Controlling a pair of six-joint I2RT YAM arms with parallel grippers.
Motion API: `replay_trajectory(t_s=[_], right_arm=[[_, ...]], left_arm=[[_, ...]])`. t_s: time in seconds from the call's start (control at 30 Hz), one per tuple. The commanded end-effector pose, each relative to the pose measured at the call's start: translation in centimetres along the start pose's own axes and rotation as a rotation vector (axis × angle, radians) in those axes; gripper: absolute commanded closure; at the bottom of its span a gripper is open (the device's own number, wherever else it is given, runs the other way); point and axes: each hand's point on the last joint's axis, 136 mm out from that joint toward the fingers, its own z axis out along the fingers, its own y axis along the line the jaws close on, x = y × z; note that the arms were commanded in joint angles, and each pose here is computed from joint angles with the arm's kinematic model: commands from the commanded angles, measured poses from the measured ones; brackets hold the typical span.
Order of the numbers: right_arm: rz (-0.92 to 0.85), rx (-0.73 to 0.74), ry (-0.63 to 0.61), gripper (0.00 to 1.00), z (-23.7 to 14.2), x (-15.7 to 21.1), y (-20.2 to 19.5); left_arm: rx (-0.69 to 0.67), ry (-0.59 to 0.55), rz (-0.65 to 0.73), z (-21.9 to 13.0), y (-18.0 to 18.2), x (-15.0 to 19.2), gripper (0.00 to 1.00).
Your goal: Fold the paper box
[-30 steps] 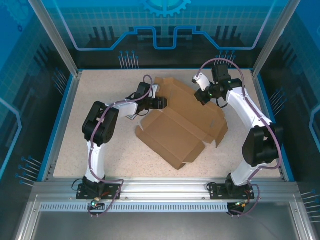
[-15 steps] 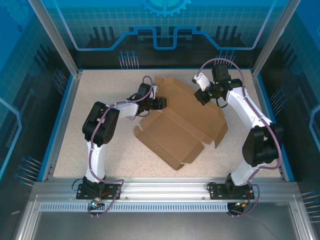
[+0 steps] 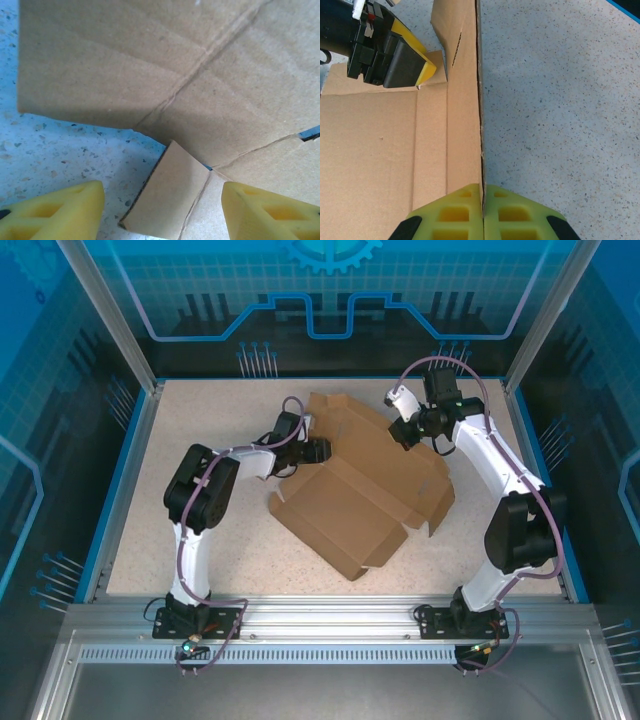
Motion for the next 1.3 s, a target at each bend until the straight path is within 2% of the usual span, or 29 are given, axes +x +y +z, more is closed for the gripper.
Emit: replay_trajectory(t_s=[0.0, 0.1, 0.33, 0.5, 0.93, 1.07, 1.27], right_arm=[[0.024, -0.017, -0.013, 1.00, -0.1, -0.1, -0.2], [0.027, -0.020, -0.012, 1.00, 0.0, 0.0, -0.1], [0.037, -0.027, -0.010, 1.00, 0.3, 0.0, -0.1], [0.042, -0.025, -0.012, 1.00, 0.2, 0.0, -0.2], [0.058, -0.020, -0.010, 1.00, 0.2, 0.3, -0.1], [0.051, -0.006, -0.015, 1.00, -0.2, 0.1, -0.2], [0.030, 0.004, -0.037, 1.00, -1.1, -0.3, -0.1]], left_arm=[[0.008, -0.065, 0.002, -1.4, -1.0, -1.7, 0.35], [0.039, -0.051, 0.002, -1.2, -1.6, -1.5, 0.35], [0.203, -0.022, 0.037, -1.2, -4.5, -0.9, 0.46], [0.267, -0.026, 0.089, -1.9, -6.4, -0.4, 0.50], [0.284, 0.032, 0.106, -0.5, -7.6, 3.6, 0.44], [0.281, 0.011, 0.127, -1.3, -8.0, 2.7, 0.42], [0.290, -0.066, 0.153, -4.5, -8.4, -0.8, 0.38]])
